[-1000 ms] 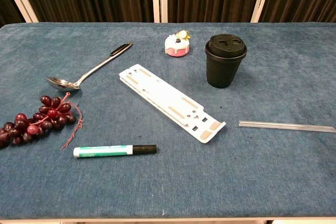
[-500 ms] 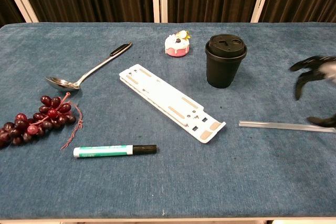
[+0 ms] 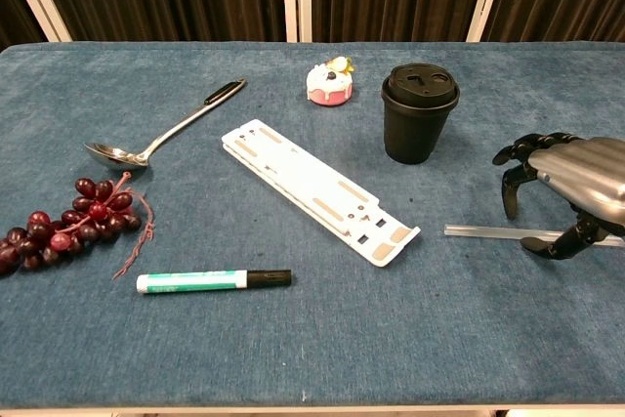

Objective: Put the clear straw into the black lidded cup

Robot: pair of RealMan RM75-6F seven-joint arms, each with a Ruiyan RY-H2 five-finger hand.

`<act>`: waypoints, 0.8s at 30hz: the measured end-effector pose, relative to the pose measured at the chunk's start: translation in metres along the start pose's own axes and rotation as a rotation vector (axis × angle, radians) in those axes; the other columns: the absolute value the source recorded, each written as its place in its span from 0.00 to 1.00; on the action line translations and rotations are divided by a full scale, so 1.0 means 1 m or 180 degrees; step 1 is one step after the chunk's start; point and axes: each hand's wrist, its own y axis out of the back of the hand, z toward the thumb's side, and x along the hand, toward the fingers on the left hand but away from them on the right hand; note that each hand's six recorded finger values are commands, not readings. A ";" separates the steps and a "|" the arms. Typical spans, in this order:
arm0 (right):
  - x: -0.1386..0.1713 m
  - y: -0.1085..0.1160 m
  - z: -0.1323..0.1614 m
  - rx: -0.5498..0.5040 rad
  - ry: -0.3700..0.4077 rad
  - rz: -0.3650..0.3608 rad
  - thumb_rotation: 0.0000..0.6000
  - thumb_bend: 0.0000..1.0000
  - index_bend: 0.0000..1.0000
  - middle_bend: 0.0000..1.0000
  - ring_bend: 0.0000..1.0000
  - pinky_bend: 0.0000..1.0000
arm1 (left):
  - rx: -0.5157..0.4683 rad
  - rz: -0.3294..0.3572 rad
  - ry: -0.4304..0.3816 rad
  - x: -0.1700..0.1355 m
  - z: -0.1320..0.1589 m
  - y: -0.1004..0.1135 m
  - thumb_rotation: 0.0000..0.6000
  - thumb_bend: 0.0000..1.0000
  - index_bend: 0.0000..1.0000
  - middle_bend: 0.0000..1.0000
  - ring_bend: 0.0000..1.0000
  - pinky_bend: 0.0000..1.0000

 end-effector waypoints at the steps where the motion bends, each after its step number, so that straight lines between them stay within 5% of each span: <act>1: 0.000 0.000 0.001 0.0019 0.0002 0.0005 1.00 0.49 0.55 0.20 0.06 0.11 | -0.0001 0.0000 0.0000 0.000 0.000 0.000 1.00 0.06 0.09 0.08 0.01 0.00; 24: -0.006 0.000 0.001 -0.0087 0.0024 -0.0035 1.00 0.60 0.64 0.26 0.08 0.10 | 0.0030 -0.0004 0.0013 0.000 -0.001 -0.001 1.00 0.06 0.09 0.08 0.01 0.00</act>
